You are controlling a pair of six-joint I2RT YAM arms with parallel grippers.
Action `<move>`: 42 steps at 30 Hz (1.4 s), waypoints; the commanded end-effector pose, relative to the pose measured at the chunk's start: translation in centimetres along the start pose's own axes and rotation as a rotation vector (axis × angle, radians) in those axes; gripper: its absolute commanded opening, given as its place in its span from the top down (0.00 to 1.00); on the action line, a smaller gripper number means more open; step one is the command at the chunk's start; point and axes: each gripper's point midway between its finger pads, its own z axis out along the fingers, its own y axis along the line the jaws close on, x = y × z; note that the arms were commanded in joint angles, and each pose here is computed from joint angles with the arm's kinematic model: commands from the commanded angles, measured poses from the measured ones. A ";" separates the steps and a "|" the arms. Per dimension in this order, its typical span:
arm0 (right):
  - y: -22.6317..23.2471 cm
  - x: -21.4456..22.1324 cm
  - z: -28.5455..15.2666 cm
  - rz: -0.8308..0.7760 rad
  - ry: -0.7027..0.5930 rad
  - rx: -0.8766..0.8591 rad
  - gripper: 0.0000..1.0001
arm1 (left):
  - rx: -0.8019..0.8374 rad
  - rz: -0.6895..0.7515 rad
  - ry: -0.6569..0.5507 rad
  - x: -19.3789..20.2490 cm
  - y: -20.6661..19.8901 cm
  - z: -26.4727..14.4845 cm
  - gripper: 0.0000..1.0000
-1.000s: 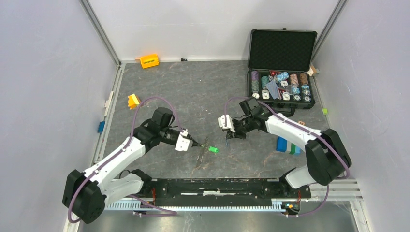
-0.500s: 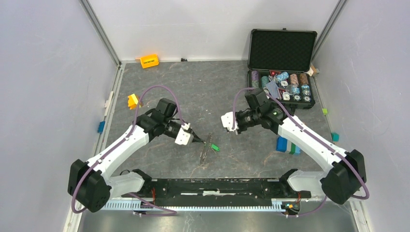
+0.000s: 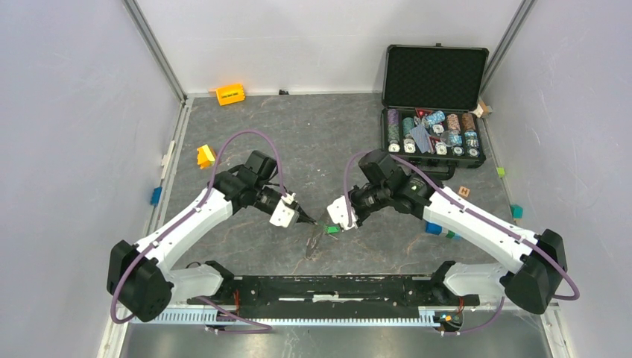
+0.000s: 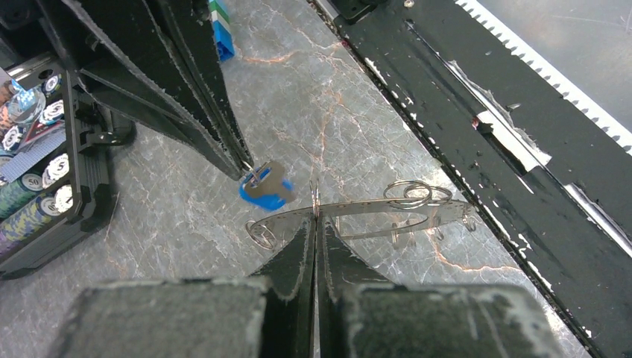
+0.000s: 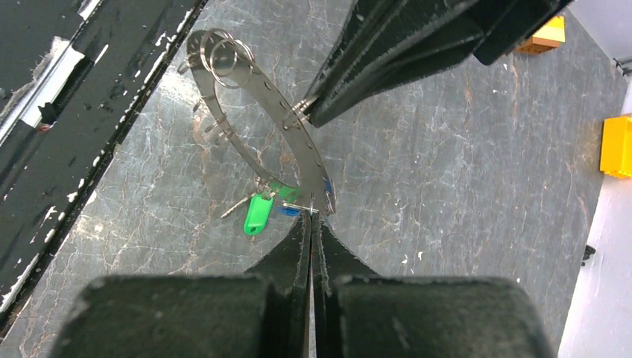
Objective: Put the keys on the keyring
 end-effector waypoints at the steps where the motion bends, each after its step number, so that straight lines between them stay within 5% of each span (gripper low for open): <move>1: -1.0 -2.6 -1.0 -0.103 -0.021 0.038 1.00 | 0.002 0.042 -0.059 -1.8 0.9 0.0 0.98; 42: 0.0 -4.5 1.2 -0.213 0.074 0.038 1.00 | 0.016 -0.004 -0.067 -1.3 0.9 0.4 0.98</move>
